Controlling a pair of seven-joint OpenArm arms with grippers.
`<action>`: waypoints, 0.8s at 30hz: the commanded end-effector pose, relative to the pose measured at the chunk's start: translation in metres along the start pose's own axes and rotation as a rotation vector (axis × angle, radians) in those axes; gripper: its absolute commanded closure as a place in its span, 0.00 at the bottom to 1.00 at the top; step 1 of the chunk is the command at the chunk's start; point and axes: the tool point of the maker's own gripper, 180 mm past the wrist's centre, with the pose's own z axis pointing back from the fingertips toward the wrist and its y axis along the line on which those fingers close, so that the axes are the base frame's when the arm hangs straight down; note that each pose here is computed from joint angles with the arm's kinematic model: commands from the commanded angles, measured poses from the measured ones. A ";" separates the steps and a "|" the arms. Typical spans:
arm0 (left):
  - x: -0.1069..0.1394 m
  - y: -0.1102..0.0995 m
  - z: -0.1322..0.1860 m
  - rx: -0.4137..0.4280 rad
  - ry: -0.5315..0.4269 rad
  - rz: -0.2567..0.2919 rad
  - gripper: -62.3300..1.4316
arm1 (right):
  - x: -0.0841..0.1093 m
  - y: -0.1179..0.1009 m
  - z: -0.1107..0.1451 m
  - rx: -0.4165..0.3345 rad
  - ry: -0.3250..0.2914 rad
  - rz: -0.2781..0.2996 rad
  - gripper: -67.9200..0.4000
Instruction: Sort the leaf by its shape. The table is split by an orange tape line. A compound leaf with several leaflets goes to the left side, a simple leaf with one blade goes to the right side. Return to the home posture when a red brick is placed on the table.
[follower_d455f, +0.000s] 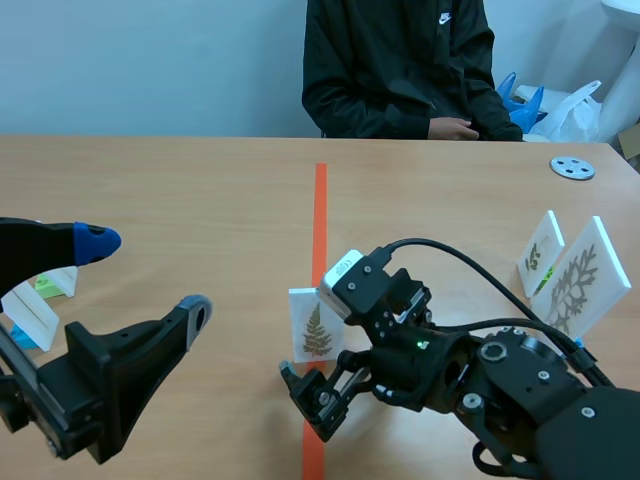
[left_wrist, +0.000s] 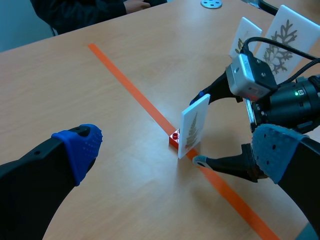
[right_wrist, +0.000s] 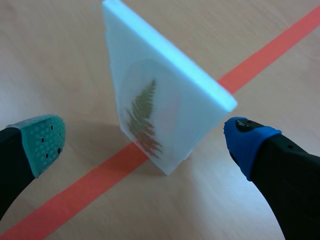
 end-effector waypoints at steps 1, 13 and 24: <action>0.010 -0.001 -0.001 -0.001 -0.041 0.005 0.00 | 0.017 -0.004 -0.001 -0.004 -0.048 0.021 0.14; 0.011 -0.001 -0.001 -0.001 -0.044 0.005 0.00 | 0.016 0.001 -0.003 0.009 -0.044 0.037 0.54; 0.011 -0.001 -0.001 -0.001 -0.044 0.005 0.00 | 0.016 0.001 -0.003 0.009 -0.045 0.037 0.82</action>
